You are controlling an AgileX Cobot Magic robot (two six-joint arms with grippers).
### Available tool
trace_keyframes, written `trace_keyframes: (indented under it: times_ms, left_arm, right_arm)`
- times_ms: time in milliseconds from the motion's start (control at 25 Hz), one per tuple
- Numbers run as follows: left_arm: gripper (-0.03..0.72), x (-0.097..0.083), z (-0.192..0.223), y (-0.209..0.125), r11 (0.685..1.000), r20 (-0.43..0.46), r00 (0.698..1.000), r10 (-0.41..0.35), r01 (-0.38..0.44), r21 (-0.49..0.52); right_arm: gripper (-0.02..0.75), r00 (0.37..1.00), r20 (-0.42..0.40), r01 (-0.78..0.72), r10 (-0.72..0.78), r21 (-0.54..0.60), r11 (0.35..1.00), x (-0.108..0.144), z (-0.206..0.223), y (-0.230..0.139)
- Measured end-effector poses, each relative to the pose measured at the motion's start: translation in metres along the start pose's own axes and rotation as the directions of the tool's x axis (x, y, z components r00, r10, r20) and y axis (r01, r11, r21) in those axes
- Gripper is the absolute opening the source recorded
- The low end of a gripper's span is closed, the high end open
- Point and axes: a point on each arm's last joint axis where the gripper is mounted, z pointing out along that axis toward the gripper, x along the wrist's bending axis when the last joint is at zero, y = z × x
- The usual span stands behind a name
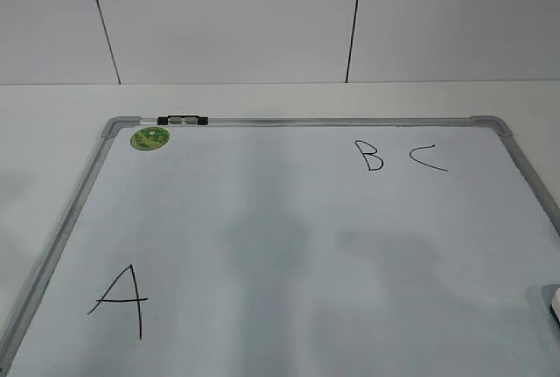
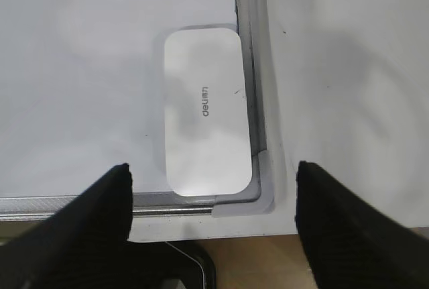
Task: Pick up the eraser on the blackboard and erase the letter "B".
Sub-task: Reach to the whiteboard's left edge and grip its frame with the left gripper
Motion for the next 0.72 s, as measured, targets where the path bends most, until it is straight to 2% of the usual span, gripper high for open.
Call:
trace_keyframes:
  times_ms: [120,360,720]
  left_arm:
    - [0.23,0.001,0.011,0.024,0.995,-0.002,1.0,-0.011,0.012,0.097]
    - [0.228,0.003,0.037,0.07,0.976,-0.005,0.999,-0.031,0.032,0.216]
    - [0.227,0.012,0.108,0.127,0.913,-0.021,0.998,-0.057,0.061,0.403]
  right_arm:
    - [0.584,1.0,0.0,0.0,0.0,0.04,0.999,0.0,0.005,0.003]
    - [0.584,1.0,-0.008,-0.003,0.003,0.096,0.995,0.001,0.012,0.008]
    - [0.584,1.0,-0.017,-0.02,0.023,0.142,0.99,0.002,0.018,0.012]
